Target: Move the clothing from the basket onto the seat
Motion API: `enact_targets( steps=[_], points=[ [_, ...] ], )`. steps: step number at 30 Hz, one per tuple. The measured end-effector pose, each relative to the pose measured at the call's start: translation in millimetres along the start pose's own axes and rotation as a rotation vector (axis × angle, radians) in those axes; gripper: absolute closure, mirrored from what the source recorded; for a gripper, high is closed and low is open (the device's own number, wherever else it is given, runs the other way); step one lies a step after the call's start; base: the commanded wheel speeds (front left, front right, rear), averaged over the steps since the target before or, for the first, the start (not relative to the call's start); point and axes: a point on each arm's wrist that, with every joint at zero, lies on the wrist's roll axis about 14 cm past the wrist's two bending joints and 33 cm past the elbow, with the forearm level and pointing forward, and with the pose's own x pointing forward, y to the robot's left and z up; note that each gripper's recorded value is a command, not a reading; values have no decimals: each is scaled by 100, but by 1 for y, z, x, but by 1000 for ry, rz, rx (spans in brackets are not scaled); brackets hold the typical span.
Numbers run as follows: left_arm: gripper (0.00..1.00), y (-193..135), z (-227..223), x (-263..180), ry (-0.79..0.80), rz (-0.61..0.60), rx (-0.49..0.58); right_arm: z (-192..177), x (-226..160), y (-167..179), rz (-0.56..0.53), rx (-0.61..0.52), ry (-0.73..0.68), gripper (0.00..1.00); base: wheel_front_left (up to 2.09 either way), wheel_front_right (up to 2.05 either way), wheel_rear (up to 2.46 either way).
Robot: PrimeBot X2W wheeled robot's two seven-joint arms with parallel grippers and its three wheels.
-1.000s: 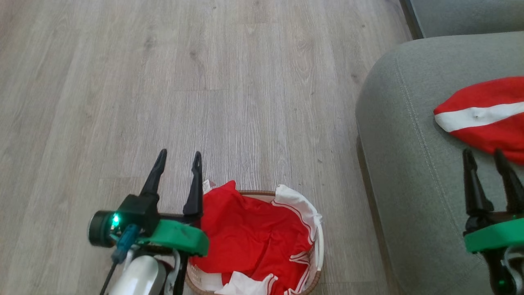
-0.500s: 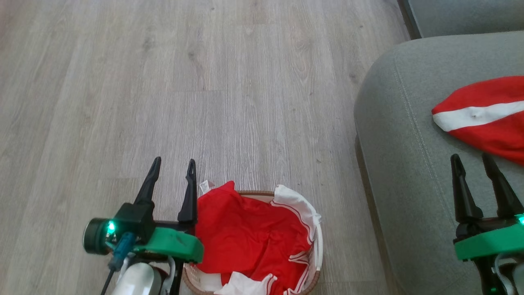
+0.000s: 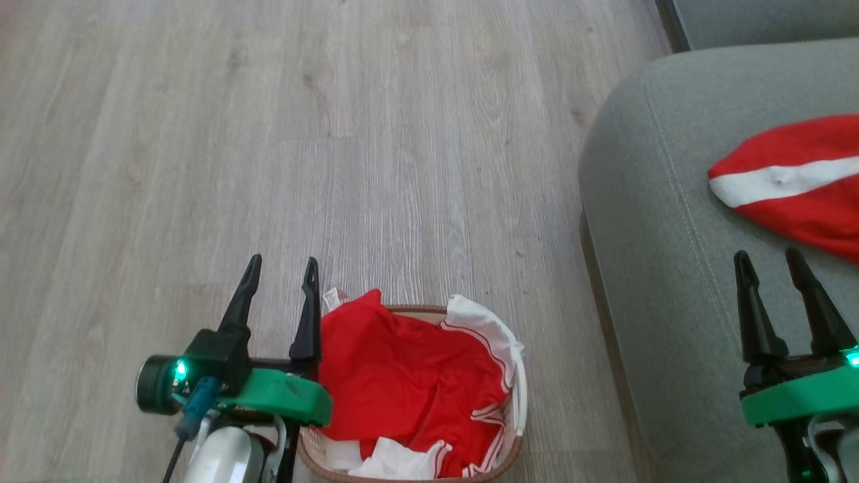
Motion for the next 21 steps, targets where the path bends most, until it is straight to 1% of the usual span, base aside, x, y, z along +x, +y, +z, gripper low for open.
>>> enact_targets(
  steps=[3,12,16,21],
  points=[
    [0,-4,-6,3,15,-13,-1,-2,2,-2,-9,10,5,0,0,0,0],
    [0,-20,-34,31,76,-59,-15,-4,28,-14,-21,22,4,0,0,0,0],
    [0,-31,-60,44,138,-96,-18,-7,41,-24,-32,21,8,0,0,0,0],
    [0,-40,-97,56,233,-107,-37,-8,56,-38,-50,4,7,0,0,0,0]
  ],
)
